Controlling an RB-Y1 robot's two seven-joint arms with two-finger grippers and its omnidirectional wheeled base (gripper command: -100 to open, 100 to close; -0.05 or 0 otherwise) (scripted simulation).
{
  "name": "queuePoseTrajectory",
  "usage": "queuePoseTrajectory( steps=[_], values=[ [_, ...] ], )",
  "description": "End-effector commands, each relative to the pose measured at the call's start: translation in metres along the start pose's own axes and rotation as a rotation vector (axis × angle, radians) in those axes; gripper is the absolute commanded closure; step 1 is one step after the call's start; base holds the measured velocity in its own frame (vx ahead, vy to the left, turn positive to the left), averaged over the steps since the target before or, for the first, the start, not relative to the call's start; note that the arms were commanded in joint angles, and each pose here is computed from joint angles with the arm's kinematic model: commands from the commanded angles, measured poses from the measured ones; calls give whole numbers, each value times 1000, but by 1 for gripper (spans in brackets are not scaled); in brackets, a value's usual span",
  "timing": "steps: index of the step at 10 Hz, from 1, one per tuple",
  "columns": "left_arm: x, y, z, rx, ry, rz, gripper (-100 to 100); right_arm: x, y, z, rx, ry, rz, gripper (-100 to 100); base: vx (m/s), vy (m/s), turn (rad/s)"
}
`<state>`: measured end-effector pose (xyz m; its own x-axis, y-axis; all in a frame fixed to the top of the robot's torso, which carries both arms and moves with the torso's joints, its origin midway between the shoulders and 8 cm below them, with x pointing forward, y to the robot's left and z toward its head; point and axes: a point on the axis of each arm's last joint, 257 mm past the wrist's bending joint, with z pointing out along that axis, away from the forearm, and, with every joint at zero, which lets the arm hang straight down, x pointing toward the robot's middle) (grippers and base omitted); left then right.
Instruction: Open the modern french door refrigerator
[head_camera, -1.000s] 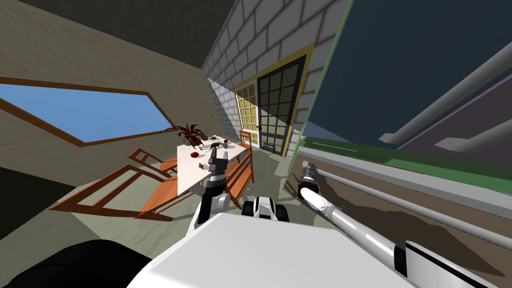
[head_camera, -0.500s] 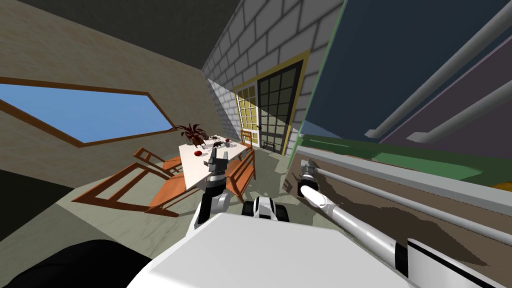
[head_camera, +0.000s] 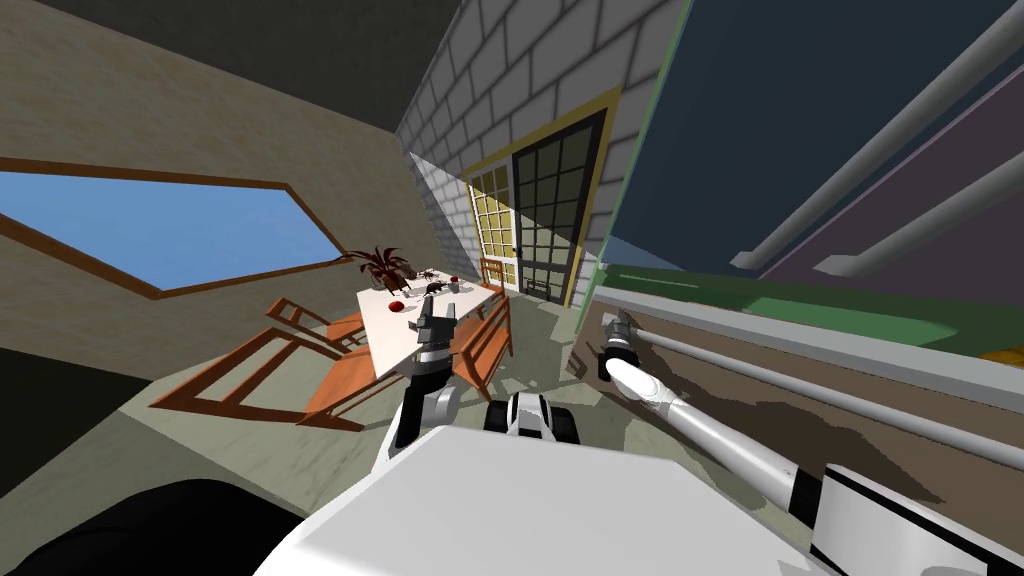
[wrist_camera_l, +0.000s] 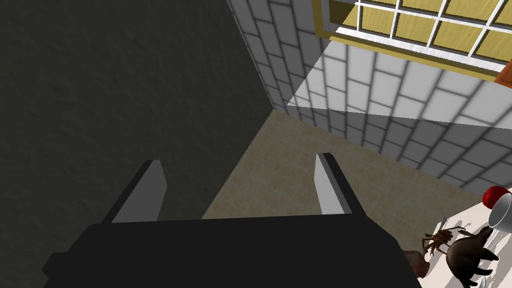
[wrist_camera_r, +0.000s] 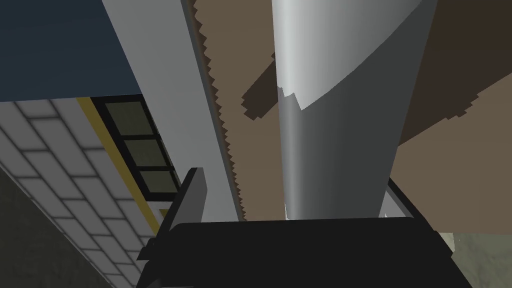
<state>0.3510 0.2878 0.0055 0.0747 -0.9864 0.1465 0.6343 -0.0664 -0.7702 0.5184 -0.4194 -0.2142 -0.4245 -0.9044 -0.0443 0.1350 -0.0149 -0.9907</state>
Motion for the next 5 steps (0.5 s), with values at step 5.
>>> queuePoseTrajectory(
  steps=[5],
  values=[
    [0,0,0,0,0,0,0,1,10,-5,-21,-2,-4,0,0,0,0]
  ],
)
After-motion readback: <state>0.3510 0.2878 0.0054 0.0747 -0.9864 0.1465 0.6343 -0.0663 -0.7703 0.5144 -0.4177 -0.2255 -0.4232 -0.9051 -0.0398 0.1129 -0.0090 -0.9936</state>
